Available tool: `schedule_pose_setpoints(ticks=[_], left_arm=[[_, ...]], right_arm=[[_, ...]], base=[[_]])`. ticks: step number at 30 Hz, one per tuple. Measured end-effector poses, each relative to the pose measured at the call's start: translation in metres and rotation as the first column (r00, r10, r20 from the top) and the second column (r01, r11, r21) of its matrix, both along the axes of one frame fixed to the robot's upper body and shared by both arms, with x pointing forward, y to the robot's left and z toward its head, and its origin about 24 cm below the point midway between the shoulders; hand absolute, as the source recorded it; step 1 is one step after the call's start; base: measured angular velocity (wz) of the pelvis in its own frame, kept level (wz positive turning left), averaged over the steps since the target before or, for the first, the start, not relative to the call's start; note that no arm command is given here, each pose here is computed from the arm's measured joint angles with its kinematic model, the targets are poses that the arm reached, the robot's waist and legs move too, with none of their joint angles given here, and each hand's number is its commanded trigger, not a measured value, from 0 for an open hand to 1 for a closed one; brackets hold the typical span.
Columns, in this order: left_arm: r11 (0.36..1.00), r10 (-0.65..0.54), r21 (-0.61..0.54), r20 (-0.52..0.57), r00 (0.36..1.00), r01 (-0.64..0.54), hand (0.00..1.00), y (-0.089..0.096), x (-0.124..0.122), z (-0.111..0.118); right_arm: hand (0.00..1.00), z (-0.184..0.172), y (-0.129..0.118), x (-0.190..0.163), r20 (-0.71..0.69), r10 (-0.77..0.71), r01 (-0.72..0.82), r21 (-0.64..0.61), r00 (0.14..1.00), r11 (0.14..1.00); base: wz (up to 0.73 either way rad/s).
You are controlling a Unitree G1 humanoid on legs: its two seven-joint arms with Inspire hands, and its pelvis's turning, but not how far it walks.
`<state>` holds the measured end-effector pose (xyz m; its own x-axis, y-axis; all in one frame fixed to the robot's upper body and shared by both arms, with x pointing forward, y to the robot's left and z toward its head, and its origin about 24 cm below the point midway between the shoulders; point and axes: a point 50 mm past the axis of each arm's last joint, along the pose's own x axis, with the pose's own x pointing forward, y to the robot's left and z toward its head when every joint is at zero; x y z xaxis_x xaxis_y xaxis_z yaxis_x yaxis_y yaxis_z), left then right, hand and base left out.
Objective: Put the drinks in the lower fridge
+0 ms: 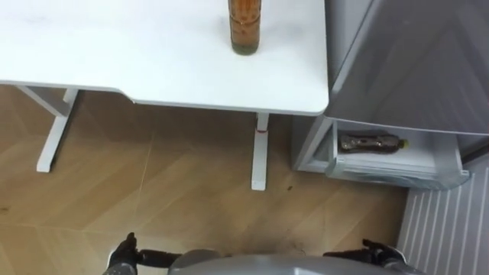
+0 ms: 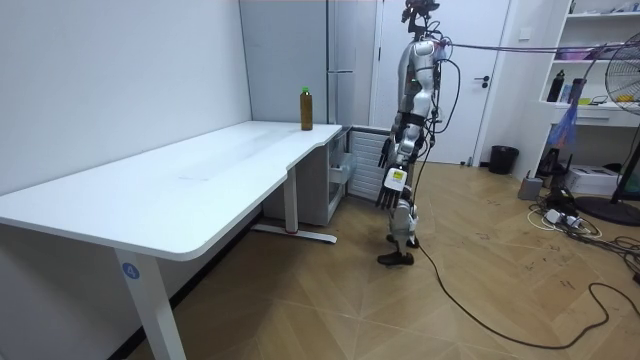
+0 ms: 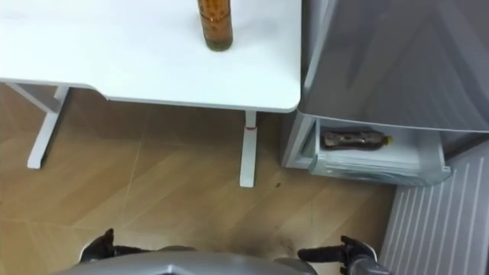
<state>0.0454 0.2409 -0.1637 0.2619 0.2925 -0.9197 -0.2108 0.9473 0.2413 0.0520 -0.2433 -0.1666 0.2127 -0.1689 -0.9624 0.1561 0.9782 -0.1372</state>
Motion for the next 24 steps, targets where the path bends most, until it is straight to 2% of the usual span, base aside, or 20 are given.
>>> schedule_pose_setpoints(ticks=[2,5,7,8,10,11,13,16,20,24], left_arm=[[0.999,0.047,0.007,-0.003,0.999,-0.047,0.00,0.002,-0.004,0.000],[0.981,0.193,0.020,-0.013,0.981,-0.193,0.00,0.004,-0.018,-0.001],[0.935,0.354,0.037,-0.016,0.935,-0.354,0.00,0.008,-0.031,-0.001],[0.921,0.389,0.044,-0.011,0.921,-0.388,0.00,0.009,-0.032,0.000],[0.853,0.516,0.089,0.008,0.856,-0.515,0.00,0.017,-0.037,0.002],[0.834,0.544,0.101,0.017,0.839,-0.542,0.00,0.019,-0.037,0.003],[0.757,0.636,0.142,0.068,0.769,-0.638,0.00,0.028,-0.032,0.008],[0.696,0.678,0.203,0.132,0.724,-0.689,0.00,0.038,-0.024,0.015],[0.642,0.669,0.230,0.300,0.680,-0.732,0.00,0.054,0.006,0.035],[0.630,0.551,0.278,0.498,0.670,-0.725,0.00,0.066,0.042,0.064]], right_arm=[[0.00,0.000,0.000,-0.004,-0.007,-0.013,0.013,0.007,1.000,1.000],[0.00,-0.001,-0.002,-0.012,-0.025,-0.052,0.052,0.004,0.998,0.999],[0.00,-0.001,-0.002,-0.016,-0.038,-0.094,0.094,0.008,0.995,0.996],[0.00,-0.002,-0.002,-0.018,-0.041,-0.104,0.105,0.009,0.994,0.994],[0.00,-0.001,-0.003,-0.021,-0.045,-0.108,0.108,0.006,0.993,0.994],[0.00,-0.001,-0.003,-0.021,-0.045,-0.106,0.106,0.005,0.993,0.994],[0.00,-0.001,-0.005,-0.021,-0.051,-0.090,0.090,-0.003,0.995,0.996],[0.00,-0.001,-0.005,-0.020,-0.067,-0.062,0.061,-0.007,0.996,0.998],[0.00,0.000,-0.007,-0.020,-0.059,-0.050,0.049,-0.019,0.997,0.999],[0.00,0.000,-0.007,-0.021,-0.062,-0.018,0.017,-0.023,0.998,1.000]], base=[[0.00],[-0.08],[-0.02],[-0.06],[-0.06],[0.00],[-0.02],[-0.05],[0.02],[0.00]])
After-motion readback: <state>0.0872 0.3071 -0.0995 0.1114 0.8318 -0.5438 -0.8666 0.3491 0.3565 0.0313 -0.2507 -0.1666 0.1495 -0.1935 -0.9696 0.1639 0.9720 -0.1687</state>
